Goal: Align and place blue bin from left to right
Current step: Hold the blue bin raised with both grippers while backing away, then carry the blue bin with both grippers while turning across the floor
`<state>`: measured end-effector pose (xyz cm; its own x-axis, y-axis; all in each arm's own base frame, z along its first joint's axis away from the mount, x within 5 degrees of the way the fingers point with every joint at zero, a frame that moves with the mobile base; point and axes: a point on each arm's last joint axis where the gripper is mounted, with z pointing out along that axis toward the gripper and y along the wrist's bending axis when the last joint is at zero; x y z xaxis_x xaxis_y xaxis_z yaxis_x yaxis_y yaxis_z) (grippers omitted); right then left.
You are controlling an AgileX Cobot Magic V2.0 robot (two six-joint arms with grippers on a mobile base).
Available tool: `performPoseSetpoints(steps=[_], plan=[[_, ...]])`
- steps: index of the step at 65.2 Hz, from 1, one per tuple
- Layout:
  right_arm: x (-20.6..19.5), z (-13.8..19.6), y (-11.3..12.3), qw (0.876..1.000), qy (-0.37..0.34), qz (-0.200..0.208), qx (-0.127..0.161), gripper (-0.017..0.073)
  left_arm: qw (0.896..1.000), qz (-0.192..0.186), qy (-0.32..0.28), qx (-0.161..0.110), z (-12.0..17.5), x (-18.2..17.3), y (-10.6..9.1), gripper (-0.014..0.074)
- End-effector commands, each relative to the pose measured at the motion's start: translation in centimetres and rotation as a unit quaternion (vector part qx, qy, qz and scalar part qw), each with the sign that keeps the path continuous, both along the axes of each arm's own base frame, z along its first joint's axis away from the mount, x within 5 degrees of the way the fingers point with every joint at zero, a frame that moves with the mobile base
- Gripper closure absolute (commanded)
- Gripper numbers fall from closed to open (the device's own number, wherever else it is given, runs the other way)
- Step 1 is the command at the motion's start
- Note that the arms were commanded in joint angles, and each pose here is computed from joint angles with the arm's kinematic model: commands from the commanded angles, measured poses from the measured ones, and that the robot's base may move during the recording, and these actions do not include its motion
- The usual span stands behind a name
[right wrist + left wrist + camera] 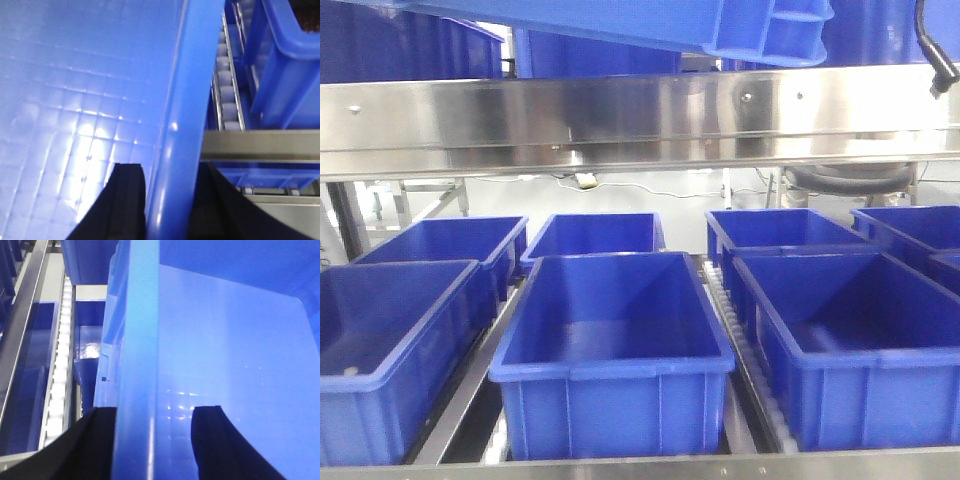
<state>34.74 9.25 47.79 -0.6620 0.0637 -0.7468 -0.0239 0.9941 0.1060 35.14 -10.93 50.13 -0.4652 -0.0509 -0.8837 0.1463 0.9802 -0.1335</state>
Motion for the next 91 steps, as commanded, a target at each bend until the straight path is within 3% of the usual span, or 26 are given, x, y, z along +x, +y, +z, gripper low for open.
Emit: performPoseSetpoints(steps=[1, 91], plan=[[0.06, 1.36, -0.29, 0.998, -0.055, 0.007, -0.008, 0.0712, 0.995, -0.027, -0.091, -0.023, 3.1, -1.42, -0.23, 0.0704], [0.06, 1.36, -0.29, 0.998, -0.055, 0.007, -0.008, 0.0712, 0.995, -0.027, -0.091, -0.023, 3.1, -1.42, -0.23, 0.0704]])
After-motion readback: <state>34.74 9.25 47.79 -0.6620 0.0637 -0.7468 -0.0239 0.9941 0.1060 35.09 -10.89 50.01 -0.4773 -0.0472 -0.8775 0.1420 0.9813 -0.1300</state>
